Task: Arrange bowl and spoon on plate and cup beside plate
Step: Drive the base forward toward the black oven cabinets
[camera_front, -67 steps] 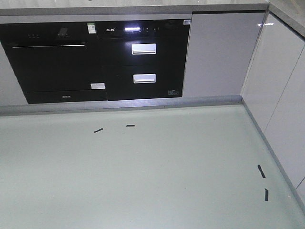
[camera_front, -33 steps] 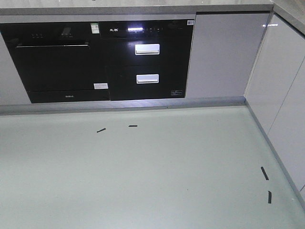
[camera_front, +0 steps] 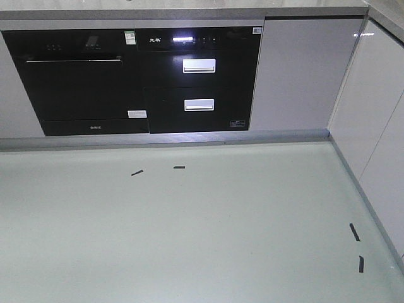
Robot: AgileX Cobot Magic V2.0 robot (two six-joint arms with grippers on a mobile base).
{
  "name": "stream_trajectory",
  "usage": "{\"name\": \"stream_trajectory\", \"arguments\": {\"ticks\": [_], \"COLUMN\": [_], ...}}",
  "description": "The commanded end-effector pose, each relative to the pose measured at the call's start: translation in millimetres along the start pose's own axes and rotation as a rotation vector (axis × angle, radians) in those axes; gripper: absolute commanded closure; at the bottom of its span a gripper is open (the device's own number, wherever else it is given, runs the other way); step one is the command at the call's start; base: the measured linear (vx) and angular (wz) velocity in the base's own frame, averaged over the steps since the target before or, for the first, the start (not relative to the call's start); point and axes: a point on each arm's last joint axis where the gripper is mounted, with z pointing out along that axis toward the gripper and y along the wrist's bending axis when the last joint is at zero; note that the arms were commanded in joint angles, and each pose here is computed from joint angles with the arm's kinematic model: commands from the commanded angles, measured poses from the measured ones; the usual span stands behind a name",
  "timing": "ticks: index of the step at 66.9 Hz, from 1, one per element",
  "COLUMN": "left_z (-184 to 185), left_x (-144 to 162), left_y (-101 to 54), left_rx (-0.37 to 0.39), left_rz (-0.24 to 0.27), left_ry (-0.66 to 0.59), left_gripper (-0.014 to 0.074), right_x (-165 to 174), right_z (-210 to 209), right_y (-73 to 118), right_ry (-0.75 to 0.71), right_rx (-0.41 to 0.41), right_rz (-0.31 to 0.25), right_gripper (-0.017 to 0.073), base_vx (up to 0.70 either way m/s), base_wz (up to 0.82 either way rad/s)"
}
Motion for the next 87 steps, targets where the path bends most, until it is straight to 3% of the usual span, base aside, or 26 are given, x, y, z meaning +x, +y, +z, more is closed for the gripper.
{"name": "stream_trajectory", "arguments": {"ticks": [1,87], "left_z": [-0.4,-0.4], "left_x": [-0.7,-0.7], "left_y": [-1.3,-1.3], "left_rx": [0.015,0.015], "left_rz": [-0.014,-0.014], "left_ry": [-0.070,-0.070], "left_gripper": [0.0599,0.0599], "right_x": [-4.0,-4.0], "right_z": [-0.5,-0.5], "right_y": [0.9,0.9], "right_ry": [-0.067,-0.067], "right_rx": [-0.011,-0.011], "right_rz": [-0.020,-0.020], "right_gripper": [0.0561,0.0561], "base_vx": [0.02,0.03], "base_wz": [0.01,0.02]}}
